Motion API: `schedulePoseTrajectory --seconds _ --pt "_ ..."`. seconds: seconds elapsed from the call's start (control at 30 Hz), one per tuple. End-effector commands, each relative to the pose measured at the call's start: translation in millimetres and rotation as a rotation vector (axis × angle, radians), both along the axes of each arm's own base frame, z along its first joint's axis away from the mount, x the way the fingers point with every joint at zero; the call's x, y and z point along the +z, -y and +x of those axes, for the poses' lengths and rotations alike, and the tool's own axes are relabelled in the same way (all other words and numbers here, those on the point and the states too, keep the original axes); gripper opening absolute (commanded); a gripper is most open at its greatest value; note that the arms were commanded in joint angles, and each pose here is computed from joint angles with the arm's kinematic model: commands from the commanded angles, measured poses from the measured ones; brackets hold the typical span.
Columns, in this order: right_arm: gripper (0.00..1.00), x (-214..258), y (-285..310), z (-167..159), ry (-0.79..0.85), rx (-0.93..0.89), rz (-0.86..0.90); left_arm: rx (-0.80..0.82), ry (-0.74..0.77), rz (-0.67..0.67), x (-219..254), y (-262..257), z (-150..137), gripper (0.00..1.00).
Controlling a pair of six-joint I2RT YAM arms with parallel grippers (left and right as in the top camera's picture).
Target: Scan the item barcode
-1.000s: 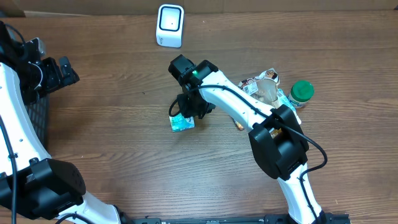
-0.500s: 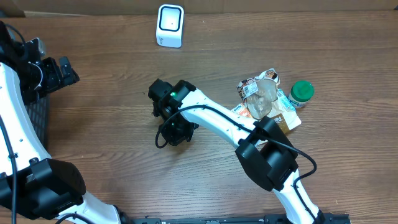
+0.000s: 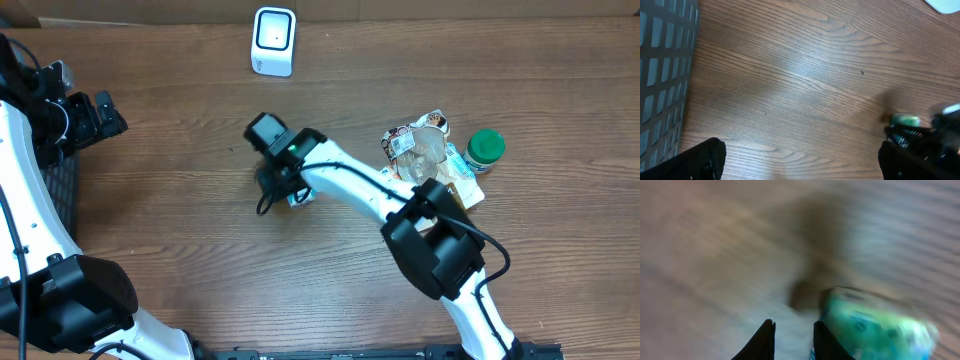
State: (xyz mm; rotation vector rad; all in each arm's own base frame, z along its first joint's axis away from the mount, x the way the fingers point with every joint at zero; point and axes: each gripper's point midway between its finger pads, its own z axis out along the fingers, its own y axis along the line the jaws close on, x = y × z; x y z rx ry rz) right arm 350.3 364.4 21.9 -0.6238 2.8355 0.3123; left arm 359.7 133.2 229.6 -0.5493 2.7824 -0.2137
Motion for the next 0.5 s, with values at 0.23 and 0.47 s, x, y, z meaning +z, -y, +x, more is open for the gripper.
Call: schedulePoseTrajectory --seconds 0.23,0.47 --pt "0.28 55 27 54 0.044 -0.121 0.087 -0.028 0.012 -0.001 2 4 2 1.00" --pt "0.29 72 72 7 -0.163 -0.272 -0.081 -0.028 0.012 -0.001 2 4 2 1.00"
